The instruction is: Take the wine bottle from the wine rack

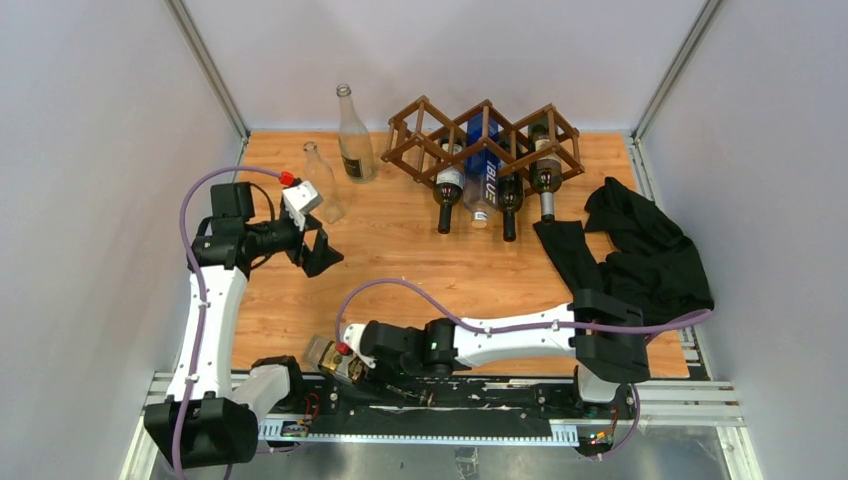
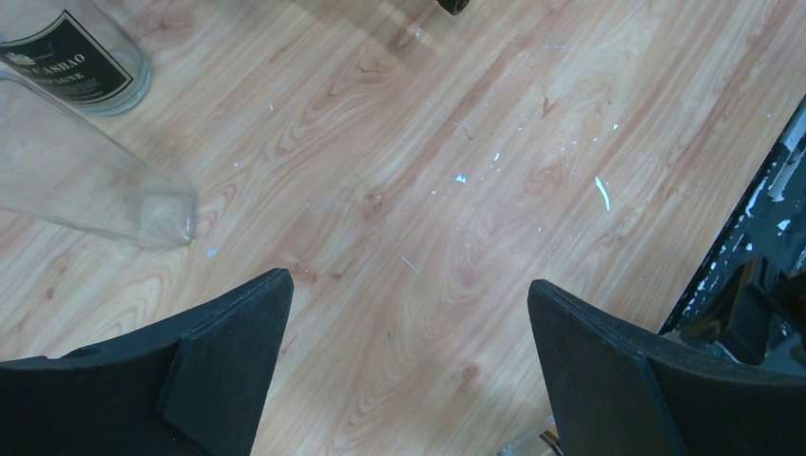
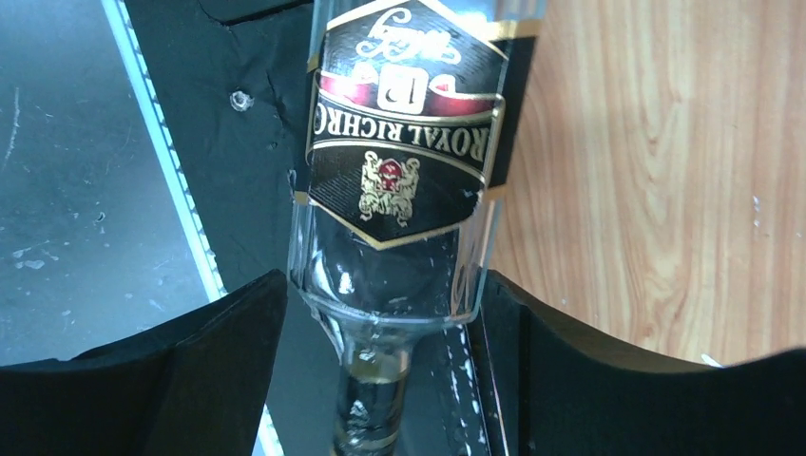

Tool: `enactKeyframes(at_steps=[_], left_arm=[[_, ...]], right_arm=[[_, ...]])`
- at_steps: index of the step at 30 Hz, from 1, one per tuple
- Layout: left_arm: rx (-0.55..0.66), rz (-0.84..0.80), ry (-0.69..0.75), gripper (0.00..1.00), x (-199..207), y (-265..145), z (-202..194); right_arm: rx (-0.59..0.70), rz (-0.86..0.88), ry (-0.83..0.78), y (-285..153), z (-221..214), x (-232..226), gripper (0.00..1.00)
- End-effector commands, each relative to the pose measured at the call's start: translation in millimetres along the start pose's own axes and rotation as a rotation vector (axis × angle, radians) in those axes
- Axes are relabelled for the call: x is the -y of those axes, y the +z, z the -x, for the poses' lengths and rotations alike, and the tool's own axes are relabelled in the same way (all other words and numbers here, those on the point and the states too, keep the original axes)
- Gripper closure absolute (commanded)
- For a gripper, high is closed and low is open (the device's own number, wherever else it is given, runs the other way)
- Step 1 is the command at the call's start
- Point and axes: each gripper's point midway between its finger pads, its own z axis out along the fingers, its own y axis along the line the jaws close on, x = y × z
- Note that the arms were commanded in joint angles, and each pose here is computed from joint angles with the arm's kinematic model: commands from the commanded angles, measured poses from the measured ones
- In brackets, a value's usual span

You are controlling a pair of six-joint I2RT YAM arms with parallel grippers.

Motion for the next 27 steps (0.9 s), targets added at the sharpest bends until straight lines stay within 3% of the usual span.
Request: enactKeyframes(at_steps=[1,10,13,15,21,23,27], left_arm=[[0.028,0.017,0.022,0.0,6.1,-9.5,14.4],[0.059,0.035,0.034,0.0,10.2,-17.8,28.9],[0.065,0.039,0.038,0.0,11.3,-19.6,31.1],[0.067,0.039,0.041,0.0,12.0,-20.0,31.1],[0.063,0.015,0.102,0.0,15.5,-18.9,26.4],[0.047,-0.004,0.139,0.0,19.1,-17.1,19.5],[-0.067,-0.088,0.248,0.0,37.9,-9.7,-9.1]], right_arm=[[0.002,-0.047,-0.07,20.3,-2.8,1.4,0.22],[0.015,-0.18,-0.082,48.1,0.7,26.2,0.22],[0.044,-0.203,-0.067,52.3,4.7,30.7,0.29],[0.065,-0.219,-0.035,51.6,5.2,37.1,0.4],[0.15,-0.179,0.098,24.8,14.0,58.1,0.9],[0.178,-0.163,0.114,11.4,18.1,61.2,1.0],[0.221,-0.127,0.117,-14.6,21.8,61.8,1.0]])
